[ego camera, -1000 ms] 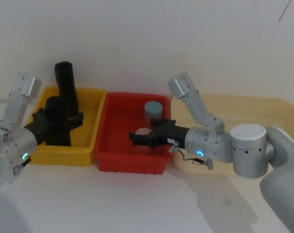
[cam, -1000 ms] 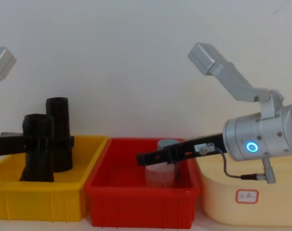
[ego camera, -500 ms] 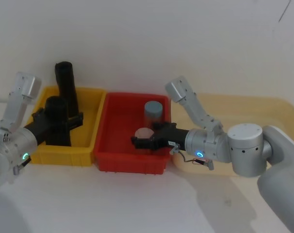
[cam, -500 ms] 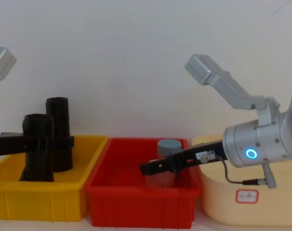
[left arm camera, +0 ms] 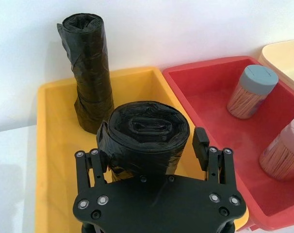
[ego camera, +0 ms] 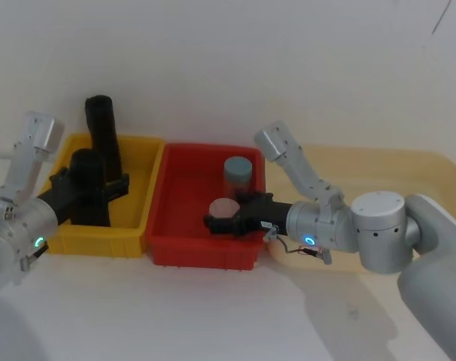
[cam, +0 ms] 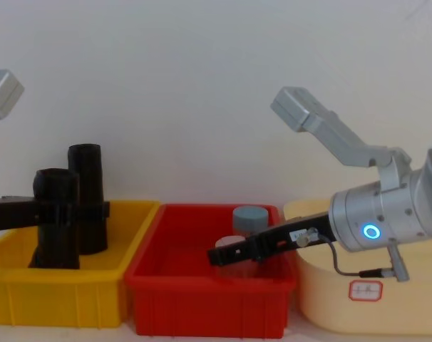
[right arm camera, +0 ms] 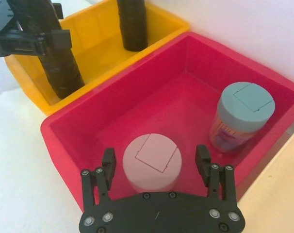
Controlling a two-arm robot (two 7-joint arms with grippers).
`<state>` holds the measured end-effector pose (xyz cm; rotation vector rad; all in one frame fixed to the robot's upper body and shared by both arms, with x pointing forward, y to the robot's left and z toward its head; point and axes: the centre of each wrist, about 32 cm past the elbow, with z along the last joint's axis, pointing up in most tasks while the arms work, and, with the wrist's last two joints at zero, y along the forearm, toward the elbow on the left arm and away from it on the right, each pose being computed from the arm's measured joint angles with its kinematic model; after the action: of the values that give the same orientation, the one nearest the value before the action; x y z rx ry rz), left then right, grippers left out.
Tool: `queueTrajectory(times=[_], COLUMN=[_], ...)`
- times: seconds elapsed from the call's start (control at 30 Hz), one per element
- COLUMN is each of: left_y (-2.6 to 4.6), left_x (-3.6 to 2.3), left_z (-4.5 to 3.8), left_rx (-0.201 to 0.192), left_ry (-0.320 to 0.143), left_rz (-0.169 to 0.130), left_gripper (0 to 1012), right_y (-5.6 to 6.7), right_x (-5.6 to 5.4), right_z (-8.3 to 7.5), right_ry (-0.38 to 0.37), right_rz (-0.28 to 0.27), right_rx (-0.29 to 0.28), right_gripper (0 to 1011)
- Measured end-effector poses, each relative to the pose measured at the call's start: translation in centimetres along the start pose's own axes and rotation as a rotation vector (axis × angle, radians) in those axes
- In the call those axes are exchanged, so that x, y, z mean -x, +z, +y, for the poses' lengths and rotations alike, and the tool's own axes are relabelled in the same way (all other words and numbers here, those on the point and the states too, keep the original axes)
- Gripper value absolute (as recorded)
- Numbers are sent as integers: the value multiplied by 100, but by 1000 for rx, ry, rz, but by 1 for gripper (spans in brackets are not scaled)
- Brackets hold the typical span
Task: Pick up the garbage bag with the one hand and transfer it to the other hand.
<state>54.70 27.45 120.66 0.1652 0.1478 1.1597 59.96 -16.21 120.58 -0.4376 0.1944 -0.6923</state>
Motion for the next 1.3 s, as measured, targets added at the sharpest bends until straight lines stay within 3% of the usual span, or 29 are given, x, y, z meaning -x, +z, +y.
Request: queueTrajectory(times=[0.53,0.9,0.93,1.3], left_y=[0,0,0,0], left_x=[0,0,0,0], left_z=[0,0,0,0], left_rx=[0,0,0,0], left_ry=[0,0,0,0], left_rz=[0,0,0,0], left_gripper=[1001,1001,1001,775], right_y=[7,9,10,11], right_x=[13,17,17,20], right_z=[7,7,7,8], right_ry=[11,14,14,15], right_rz=[-16,-21,-22,-23], right_rx=[25,32,32,34], right_gripper=[987,737,680,664])
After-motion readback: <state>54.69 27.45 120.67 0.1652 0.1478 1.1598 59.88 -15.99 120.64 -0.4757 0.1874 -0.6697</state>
